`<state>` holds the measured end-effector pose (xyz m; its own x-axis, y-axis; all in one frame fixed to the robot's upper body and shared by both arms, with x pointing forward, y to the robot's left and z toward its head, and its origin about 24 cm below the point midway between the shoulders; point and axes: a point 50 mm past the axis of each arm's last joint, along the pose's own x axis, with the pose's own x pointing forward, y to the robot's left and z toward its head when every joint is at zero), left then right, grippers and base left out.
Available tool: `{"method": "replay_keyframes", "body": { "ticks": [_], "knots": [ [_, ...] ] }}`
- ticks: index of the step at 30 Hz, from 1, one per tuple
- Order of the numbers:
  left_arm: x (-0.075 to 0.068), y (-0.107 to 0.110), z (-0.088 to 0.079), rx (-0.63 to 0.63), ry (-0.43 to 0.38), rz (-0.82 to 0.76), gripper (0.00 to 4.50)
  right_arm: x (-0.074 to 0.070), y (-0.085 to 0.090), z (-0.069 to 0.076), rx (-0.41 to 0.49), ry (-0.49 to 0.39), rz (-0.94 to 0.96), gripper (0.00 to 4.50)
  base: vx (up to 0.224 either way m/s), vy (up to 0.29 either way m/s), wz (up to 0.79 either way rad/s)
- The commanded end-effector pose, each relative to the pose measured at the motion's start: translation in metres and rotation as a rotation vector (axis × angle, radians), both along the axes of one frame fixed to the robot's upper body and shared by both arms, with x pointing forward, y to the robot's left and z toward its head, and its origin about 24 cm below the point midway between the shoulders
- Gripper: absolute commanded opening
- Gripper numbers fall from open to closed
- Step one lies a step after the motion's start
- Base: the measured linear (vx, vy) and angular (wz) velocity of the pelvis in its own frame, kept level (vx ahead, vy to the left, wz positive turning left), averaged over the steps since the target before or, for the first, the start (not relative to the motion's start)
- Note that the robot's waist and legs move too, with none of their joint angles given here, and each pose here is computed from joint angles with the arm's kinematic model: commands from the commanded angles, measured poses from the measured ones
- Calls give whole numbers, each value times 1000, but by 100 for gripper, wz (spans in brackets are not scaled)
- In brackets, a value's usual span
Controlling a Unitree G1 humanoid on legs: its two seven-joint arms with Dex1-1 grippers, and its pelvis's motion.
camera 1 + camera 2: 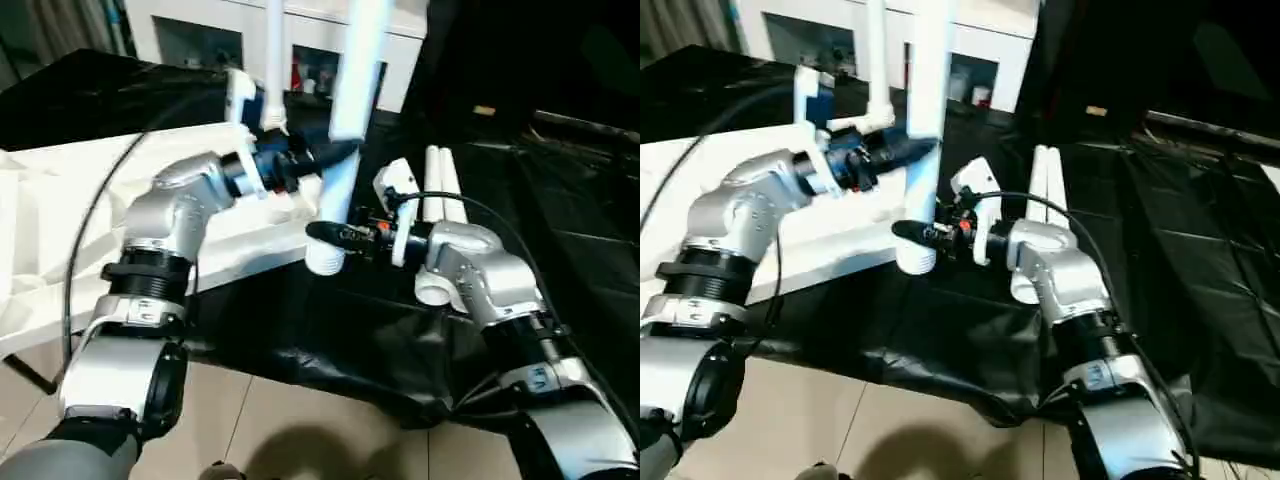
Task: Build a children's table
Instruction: Insert table leg to table base
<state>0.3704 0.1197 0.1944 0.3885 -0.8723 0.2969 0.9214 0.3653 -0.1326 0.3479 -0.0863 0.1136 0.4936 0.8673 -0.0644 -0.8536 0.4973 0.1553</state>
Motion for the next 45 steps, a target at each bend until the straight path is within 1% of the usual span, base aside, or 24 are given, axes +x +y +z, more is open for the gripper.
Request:
{"method": "replay_keyframes", "body": {
  "ticks": [1, 4, 5, 7, 8, 9, 10, 11, 12, 13, 14, 17, 19, 21, 23, 25, 28, 30, 33, 35, 38, 40, 43, 45],
  "knots": [
    [4, 1, 8, -60, -17, 53, 294, 7, -7, 16, 62, -49, -68, 185, 0, 0, 0],
    [5, 3, 6, -140, 17, 75, 294, 10, -12, 22, 149, -53, -168, 185, 0, 0, 0],
    [5, 3, 6, -140, 17, 75, 294, 10, -12, 22, 149, -53, -168, 185, 0, 0, 0],
    [10, 9, -5, -145, 65, 130, 294, 16, -23, 21, 157, -65, -306, 185, 0, 0, 0],
    [11, 8, -16, -36, 78, 156, 294, 18, -28, 18, 127, -68, -353, 185, 0, 0, 0],
    [12, 6, -34, 141, 89, 187, 294, 21, -35, 14, 78, -73, -416, 185, 0, 0, 0],
    [10, 4, -49, 327, 61, 187, 294, 22, -39, 10, 42, -73, -446, 185, 0, 0, 0],
    [8, 3, -59, 443, 37, 178, 294, 22, -42, 8, 21, -73, -460, 185, 0, 0, 0],
    [8, 3, -59, 443, 37, 178, 294, 22, -42, 8, 21, -73, -460, 185, 0, 0, 0],
    [2, 4, -78, 609, 28, 130, 294, 22, -47, 3, -27, -81, -483, 185, 0, 0, 0],
    [-2, 7, -93, 699, 52, 113, 294, 21, -52, -1, -48, -76, -506, 185, 0, 0, 0],
    [-5, 14, -111, 816, 123, 113, 294, 19, -57, -4, -46, -64, -527, 185, 0, 0, 0],
    [-5, 16, -114, 837, 140, 119, 294, 19, -58, -4, -45, -64, -530, 185, 0, 0, 0],
    [-7, 18, -121, 859, 220, 101, 294, 18, -58, -5, -48, -66, -534, 185, 0, 0, 0],
    [-7, 20, -125, 891, 249, 101, 294, 17, -57, -6, -51, -66, -536, 185, 0, 0, 0],
    [-4, 23, -127, 924, 246, 154, 258, 17, -56, -6, -56, -70, -532, 185, 0, 0, 0],
    [2, 25, -124, 915, 250, 238, 258, 17, -55, -6, -56, -74, -527, 185, 0, 0, 0],
    [5, 25, -122, 907, 250, 266, 219, 16, -54, -6, -57, -77, -517, 185, 0, 0, 0],
    [5, 25, -122, 890, 285, 263, 217, 14, -53, -7, -64, -79, -506, 185, 0, 0, 0],
    [5, 25, -123, 876, 301, 251, 174, 14, -53, -7, -61, -78, -504, 185, 0, 0, 0],
    [4, 24, -122, 840, 307, 224, 172, 14, -52, -7, -60, -78, -496, 185, 0, 0, 0],
    [4, 24, -122, 839, 305, 211, 141, 13, -51, -7, -62, -79, -483, 185, 0, 0, 0],
    [3, 26, -123, 853, 301, 196, 137, 13, -50, -7, -67, -81, -470, 185, 0, 0, 0],
    [2, 27, -125, 862, 304, 181, 108, 12, -48, -7, -67, -82, -454, 185, 0, 0, 0]
  ]
}}
